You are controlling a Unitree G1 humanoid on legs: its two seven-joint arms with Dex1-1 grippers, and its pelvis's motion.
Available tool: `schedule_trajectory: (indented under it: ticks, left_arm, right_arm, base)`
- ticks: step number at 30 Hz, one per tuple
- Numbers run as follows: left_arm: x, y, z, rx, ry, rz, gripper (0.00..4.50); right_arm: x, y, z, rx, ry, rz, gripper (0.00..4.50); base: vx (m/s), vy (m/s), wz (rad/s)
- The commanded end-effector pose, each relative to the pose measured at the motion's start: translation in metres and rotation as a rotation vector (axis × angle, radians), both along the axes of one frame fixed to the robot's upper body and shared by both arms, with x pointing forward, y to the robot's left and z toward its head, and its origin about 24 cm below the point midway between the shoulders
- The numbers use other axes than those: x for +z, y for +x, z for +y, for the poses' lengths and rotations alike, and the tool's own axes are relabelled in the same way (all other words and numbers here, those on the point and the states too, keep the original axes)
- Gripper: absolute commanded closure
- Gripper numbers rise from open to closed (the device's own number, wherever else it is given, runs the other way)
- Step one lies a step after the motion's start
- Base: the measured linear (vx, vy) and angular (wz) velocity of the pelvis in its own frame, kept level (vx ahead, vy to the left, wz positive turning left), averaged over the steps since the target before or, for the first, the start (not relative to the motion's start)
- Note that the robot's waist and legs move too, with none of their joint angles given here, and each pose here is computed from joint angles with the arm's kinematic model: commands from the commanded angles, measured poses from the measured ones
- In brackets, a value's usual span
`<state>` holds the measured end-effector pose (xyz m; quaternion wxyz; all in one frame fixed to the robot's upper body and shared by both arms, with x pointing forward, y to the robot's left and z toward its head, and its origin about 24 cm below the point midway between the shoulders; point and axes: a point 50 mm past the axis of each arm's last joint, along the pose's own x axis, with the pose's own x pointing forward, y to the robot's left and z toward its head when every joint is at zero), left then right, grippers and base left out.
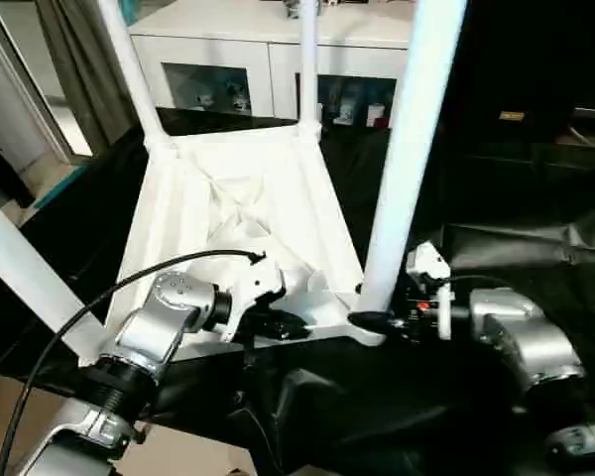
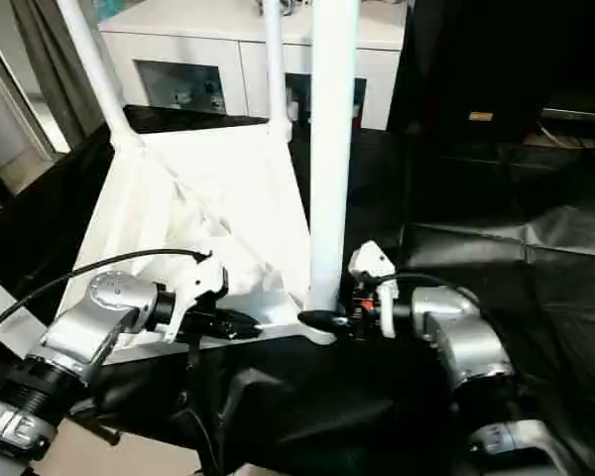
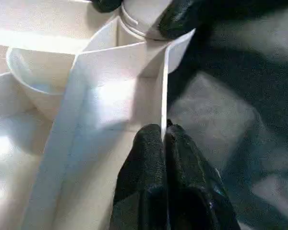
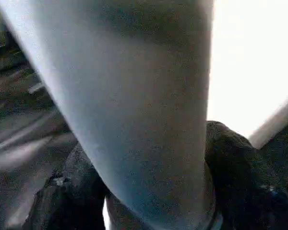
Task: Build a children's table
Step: Rotate leg to tighten
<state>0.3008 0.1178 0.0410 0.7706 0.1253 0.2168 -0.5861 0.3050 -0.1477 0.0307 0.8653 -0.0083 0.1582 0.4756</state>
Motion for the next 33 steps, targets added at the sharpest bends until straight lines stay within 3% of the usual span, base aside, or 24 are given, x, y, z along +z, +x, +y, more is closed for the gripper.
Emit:
schedule_trajectory:
  ticks: [1,8,9,11,15,21,25,28,33]
  left_arm:
    - [0.006,0.006,-0.021,0.031,-0.036,-0.064,4.5]
    - [0.003,0.012,-0.047,0.226,-0.105,-0.092,4.5]
    - [0.001,0.003,-0.062,0.184,-0.138,-0.076,4.5]
    - [0.0,0.001,-0.065,0.173,-0.145,-0.073,4.5]
    - [0.001,-0.003,-0.065,0.119,-0.15,-0.069,4.5]
    - [0.005,-0.008,-0.047,0.024,-0.139,-0.061,4.5]
    - [0.006,-0.013,-0.04,-0.052,-0.135,-0.036,4.5]
    - [0.006,-0.019,-0.026,-0.159,-0.101,0.03,4.5]
    - [0.005,-0.017,-0.018,-0.19,-0.057,0.049,4.5]
  right_arm:
    - [-0.034,-0.008,0.011,-0.129,-0.088,0.115,1.95]
    - [-0.043,-0.009,0.036,-0.299,-0.068,0.14,1.96]
    - [-0.041,-0.014,0.053,-0.213,-0.053,0.09,1.4]
    - [-0.041,-0.015,0.055,-0.196,-0.057,0.076,1.26]
    - [-0.031,-0.012,0.049,-0.133,-0.019,0.072,0.92]
    - [-0.021,-0.016,0.018,0.065,-0.055,0.045,0.92]
    - [-0.015,-0.016,0.009,0.118,-0.054,0.053,0.92]
    - [-0.007,-0.017,-0.005,0.197,-0.064,0.069,0.92]
    - [-0.003,-0.015,-0.01,0.205,-0.053,0.077,1.06]
  base:
    - [0.0,0.0,0.0]
    - [0.0,0.0,0.0]
    - [0.0,0.0,0.0]
    - [0.0,0.0,0.0]
    - [0.0,0.0,0.0]
    - [0.0,0.0,0.0]
    - [0.0,0.0,0.0]
    - [0.0,0.0,0.0]
    - [0.0,0.0,0.0]
